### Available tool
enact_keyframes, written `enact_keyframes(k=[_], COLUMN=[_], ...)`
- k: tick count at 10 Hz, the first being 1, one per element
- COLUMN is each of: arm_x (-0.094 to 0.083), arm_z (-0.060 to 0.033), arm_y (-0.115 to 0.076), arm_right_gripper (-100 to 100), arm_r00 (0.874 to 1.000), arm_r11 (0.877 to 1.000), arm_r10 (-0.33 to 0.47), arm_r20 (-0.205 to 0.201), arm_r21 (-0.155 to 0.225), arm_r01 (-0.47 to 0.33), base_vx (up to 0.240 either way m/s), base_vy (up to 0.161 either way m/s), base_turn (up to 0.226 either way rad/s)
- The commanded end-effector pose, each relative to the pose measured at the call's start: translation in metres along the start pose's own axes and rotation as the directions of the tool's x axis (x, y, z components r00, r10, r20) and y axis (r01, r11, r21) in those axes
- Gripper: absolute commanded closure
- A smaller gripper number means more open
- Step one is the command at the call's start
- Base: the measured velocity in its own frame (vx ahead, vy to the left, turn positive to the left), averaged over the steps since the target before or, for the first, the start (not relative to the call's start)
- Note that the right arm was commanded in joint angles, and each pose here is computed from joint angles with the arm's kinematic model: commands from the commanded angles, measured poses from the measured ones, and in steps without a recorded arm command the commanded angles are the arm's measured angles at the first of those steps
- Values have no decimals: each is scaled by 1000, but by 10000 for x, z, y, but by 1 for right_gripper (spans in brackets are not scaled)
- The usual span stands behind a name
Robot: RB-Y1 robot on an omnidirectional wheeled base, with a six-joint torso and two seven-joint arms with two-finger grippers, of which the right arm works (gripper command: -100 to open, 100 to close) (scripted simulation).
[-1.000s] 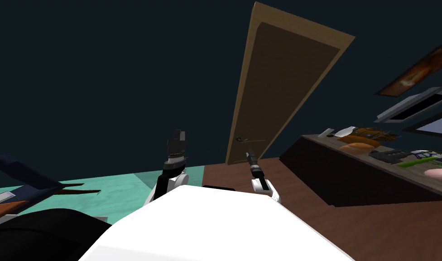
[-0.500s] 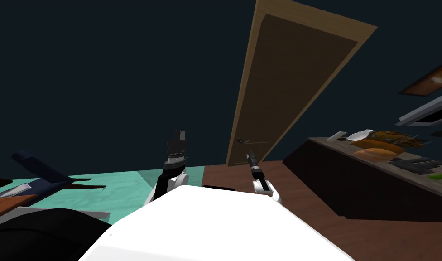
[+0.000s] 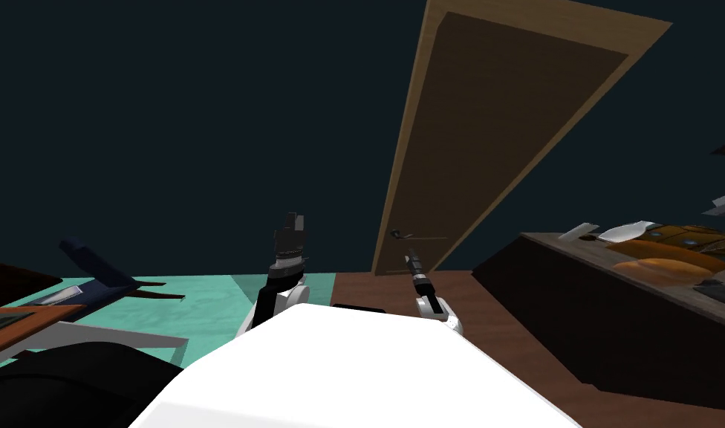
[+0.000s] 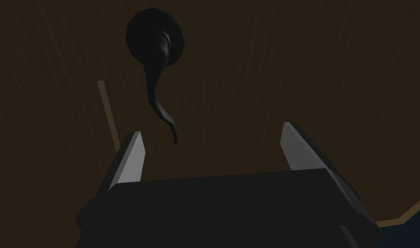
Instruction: Pull the door open
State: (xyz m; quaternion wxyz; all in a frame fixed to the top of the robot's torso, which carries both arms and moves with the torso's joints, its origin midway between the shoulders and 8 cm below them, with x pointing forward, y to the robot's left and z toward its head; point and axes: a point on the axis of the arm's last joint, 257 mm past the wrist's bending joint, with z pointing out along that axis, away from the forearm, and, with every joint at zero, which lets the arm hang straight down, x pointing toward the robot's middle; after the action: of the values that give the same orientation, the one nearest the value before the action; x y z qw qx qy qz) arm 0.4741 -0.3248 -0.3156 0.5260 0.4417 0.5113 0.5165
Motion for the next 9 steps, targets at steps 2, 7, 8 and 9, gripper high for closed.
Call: enact_keyframes(k=[2,7,8,9], arm_x=[-80,-214,-242,-227], arm_z=[-25,-71,-81,-76], arm_y=[-149,-367,-407,-388], arm_right_gripper=[-100,-100,-100,-100], arm_r00=[1000,1000,1000,1000], arm_r11=[999,997,996,996], arm_r10=[-7,-19,-21,-20], arm_r20=[2,7,8,7], arm_r21=[32,79,88,82], arm_r01=[7,18,20,19], base_vx=[66,59,64,27], base_vy=[-63,-46,-54,-27], base_turn=[97,75,77,16])
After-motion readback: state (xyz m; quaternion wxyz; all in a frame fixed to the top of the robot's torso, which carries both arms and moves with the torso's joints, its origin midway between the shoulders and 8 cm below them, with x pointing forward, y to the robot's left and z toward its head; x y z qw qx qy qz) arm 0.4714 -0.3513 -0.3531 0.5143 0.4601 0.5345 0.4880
